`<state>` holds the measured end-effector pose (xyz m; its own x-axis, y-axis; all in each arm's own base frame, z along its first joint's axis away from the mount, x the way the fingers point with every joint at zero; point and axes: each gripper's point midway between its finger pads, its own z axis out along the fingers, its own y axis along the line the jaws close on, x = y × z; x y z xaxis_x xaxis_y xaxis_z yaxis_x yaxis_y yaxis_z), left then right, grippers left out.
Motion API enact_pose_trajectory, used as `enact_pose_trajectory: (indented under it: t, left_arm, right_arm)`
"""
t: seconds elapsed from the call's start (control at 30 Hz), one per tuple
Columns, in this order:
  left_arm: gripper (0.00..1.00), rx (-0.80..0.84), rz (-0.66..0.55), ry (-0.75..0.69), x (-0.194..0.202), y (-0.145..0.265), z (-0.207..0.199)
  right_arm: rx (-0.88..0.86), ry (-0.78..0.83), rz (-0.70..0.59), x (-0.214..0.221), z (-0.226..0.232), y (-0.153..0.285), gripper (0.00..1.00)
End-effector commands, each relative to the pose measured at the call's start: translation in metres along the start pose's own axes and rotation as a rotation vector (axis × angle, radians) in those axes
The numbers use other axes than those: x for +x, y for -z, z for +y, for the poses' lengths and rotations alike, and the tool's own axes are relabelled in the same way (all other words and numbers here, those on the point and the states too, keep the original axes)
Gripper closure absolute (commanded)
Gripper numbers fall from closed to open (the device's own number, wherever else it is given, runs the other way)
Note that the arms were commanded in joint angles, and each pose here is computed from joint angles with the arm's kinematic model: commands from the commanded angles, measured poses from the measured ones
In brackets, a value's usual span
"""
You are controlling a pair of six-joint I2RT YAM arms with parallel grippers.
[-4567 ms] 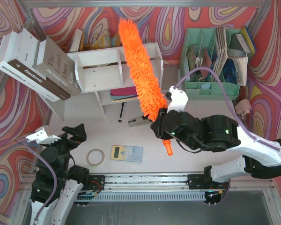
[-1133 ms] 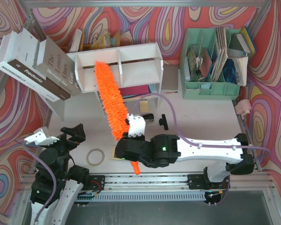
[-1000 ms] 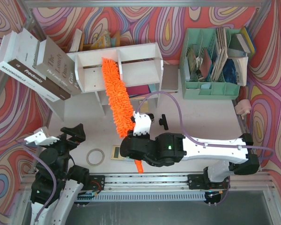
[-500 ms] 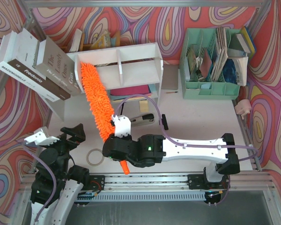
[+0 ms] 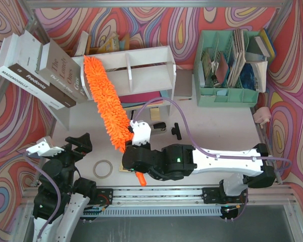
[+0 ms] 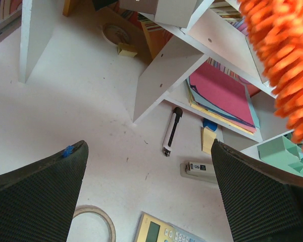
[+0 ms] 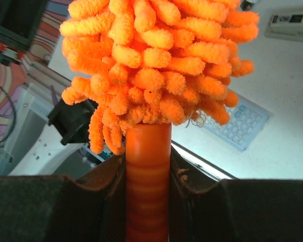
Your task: Dust the bookshelf with a duster
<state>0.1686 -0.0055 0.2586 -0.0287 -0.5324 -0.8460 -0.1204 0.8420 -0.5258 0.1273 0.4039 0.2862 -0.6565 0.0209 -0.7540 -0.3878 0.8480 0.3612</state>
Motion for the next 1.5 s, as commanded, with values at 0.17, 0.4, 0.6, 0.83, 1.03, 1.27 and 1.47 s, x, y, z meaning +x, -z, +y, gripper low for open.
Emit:
enact_pose_trajectory:
  t: [0.17, 0.4, 0.6, 0.83, 1.03, 1.27, 1.47]
  left_arm:
    - [0.02, -0.017, 0.007, -0.006, 0.004, -0.002, 0.004]
    - [0.02, -0.016, 0.004, -0.004, 0.003, -0.002, 0.004]
    - [0.02, -0.015, 0.005, -0.003, 0.004, -0.002, 0.004]
    - [0.02, -0.014, 0.004, -0.003, 0.004, -0.002, 0.004]
    - [0.02, -0.013, 0.008, -0.004, 0.004, -0.002, 0.003]
    - [0.02, -0.013, 0.003, -0.004, 0.003, -0.001, 0.004]
    - [0.02, -0.013, 0.004, -0.004, 0.003, -0.001, 0.003]
  right_arm:
    - [0.149, -0.087, 0.004, 0.02, -0.046, 0.004, 1.0]
    - [0.182, -0.206, -0.106, -0.01, -0.065, 0.028, 1.0]
    - [0.155, -0.211, -0.163, -0.03, -0.058, 0.034, 1.0]
    - [0.187, -0.191, -0.069, 0.009, -0.062, 0.012, 1.0]
    - [0.177, -0.158, -0.004, 0.027, -0.055, 0.001, 1.0]
    - [0.127, -0.132, -0.183, -0.045, -0.038, 0.03, 1.0]
    - [0.106, -0.136, -0.236, -0.063, -0.043, 0.046, 1.0]
